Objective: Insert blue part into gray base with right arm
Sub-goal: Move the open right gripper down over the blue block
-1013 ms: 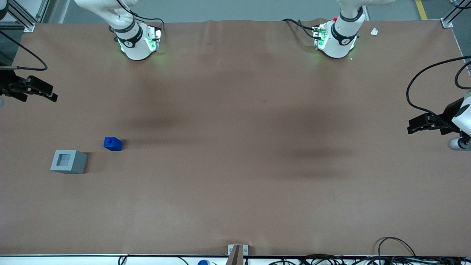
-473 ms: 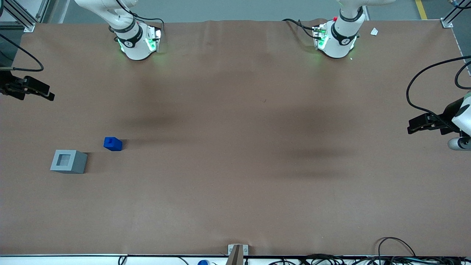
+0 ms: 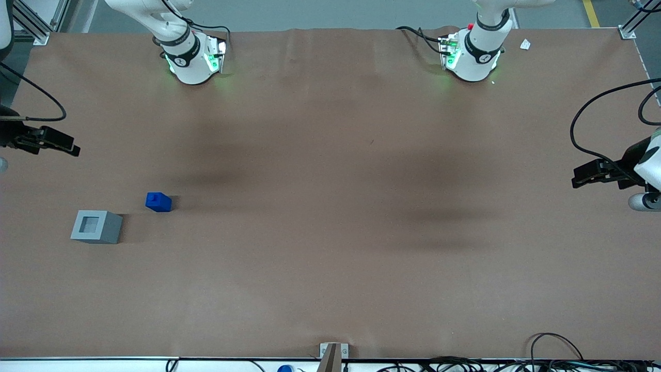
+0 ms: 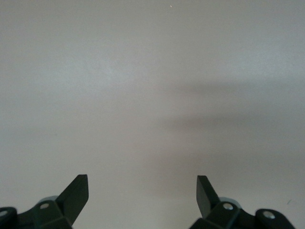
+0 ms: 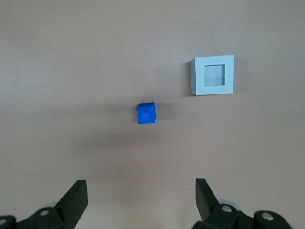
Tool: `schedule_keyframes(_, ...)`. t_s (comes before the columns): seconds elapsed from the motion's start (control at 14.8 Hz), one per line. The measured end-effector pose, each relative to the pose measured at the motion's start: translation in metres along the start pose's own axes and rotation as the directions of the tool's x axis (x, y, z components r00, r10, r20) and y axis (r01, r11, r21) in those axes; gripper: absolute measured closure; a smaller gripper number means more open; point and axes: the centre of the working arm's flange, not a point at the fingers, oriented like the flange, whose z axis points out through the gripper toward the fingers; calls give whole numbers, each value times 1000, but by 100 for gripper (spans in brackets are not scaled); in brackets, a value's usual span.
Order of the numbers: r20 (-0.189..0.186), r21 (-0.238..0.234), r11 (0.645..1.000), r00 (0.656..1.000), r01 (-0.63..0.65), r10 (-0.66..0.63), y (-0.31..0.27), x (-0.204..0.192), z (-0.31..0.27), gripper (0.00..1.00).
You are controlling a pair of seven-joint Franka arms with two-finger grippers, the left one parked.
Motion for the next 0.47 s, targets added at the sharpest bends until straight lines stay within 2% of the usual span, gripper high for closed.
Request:
schedule_keyframes(0.14, -15, -3, 1000, 1000, 4, -4, -2, 8, 6, 0)
schedule_keyframes(0.27, -7, -6, 1000, 1000, 20, -20, -11, 14, 17, 0)
schedule_keyframes(0.47, -42, -12, 999, 998, 36, -36, -20, 29, 37, 0)
